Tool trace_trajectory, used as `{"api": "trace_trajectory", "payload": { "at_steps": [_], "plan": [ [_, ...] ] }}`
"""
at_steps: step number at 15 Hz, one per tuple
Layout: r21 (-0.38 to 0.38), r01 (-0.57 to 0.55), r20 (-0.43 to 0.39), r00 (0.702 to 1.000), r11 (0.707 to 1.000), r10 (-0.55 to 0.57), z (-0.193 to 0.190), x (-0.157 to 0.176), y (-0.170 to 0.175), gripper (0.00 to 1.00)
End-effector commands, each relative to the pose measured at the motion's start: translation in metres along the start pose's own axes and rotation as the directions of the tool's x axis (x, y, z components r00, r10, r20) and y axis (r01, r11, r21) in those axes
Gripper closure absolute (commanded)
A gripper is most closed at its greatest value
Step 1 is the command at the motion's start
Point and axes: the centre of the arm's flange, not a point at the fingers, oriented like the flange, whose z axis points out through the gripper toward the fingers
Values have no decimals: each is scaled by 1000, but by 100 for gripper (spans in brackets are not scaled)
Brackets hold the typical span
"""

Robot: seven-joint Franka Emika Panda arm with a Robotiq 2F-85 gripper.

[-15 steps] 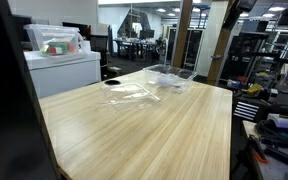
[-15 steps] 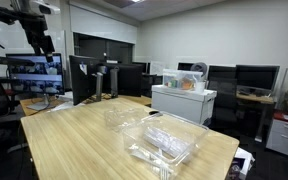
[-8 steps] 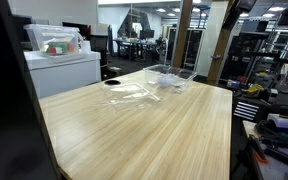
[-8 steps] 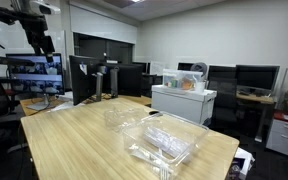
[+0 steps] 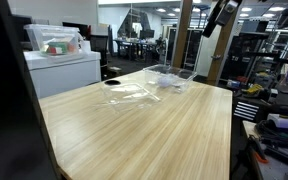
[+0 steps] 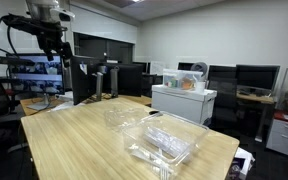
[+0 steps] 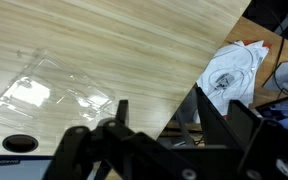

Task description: Put the fork in the container and the lid on top

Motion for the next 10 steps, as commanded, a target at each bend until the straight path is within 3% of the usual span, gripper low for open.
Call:
{"api": "trace_trajectory", "payload": {
  "at_steps": [1,5,10],
  "plan": [
    [22,158,5,987,987,-158,19,19,44,0],
    [6,362,37,931,932,-362,50,33,76,0],
    [-6,504,138,856,864,-498,100,51,103,0]
  ]
}}
